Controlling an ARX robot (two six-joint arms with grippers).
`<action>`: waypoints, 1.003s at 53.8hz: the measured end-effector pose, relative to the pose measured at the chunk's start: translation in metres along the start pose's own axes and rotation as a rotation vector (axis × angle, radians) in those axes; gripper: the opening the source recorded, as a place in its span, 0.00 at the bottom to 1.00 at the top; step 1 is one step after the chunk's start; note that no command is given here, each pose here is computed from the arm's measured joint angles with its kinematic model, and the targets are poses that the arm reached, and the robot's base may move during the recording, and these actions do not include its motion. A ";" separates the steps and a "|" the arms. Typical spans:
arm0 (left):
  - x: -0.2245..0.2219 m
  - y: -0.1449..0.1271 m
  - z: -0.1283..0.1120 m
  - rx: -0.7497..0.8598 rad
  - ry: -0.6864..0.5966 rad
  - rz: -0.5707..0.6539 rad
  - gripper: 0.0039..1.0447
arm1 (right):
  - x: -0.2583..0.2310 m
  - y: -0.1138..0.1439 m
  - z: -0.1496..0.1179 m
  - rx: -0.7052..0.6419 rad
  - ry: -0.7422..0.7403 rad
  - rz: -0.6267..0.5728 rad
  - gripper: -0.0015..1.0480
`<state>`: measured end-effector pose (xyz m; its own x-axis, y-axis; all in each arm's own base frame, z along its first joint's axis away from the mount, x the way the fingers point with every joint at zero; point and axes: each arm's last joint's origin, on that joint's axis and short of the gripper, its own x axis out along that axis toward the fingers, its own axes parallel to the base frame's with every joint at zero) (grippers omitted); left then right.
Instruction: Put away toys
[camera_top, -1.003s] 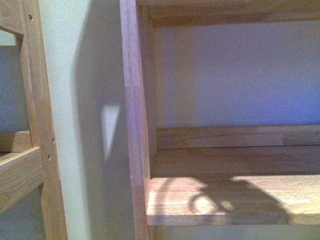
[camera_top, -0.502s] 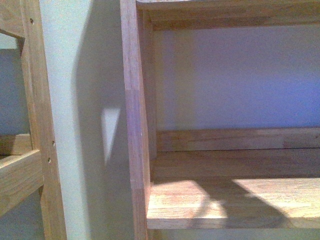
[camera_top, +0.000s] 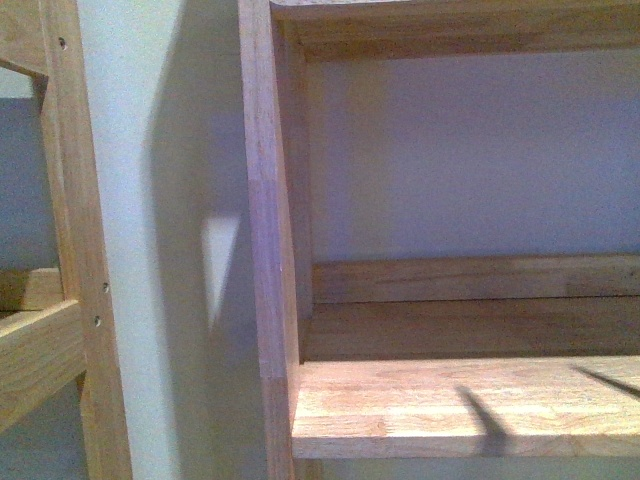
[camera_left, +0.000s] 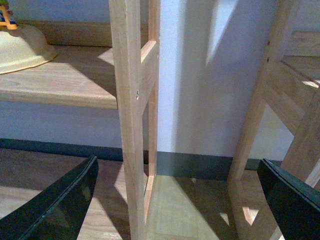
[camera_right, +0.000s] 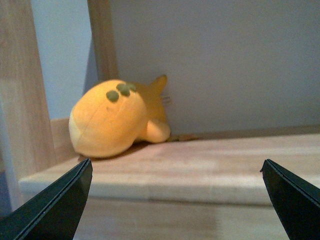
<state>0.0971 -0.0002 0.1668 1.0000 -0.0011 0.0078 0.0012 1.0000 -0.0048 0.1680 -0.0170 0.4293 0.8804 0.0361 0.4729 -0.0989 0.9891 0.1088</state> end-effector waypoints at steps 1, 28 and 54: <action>0.000 0.000 0.000 0.000 0.000 0.000 0.95 | -0.005 -0.001 -0.002 -0.002 0.006 0.007 1.00; 0.000 0.000 0.000 0.000 0.000 0.000 0.95 | -0.106 -0.003 -0.086 -0.103 0.486 -0.089 0.60; 0.000 0.000 0.000 0.000 0.000 0.000 0.95 | -0.156 0.001 -0.151 -0.125 0.510 -0.075 0.15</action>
<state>0.0971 -0.0002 0.1668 1.0000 -0.0011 0.0078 0.0012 1.0000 -0.0048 0.1012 -0.0003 0.2234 0.9998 -0.0019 -0.0208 0.0020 1.0000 0.0059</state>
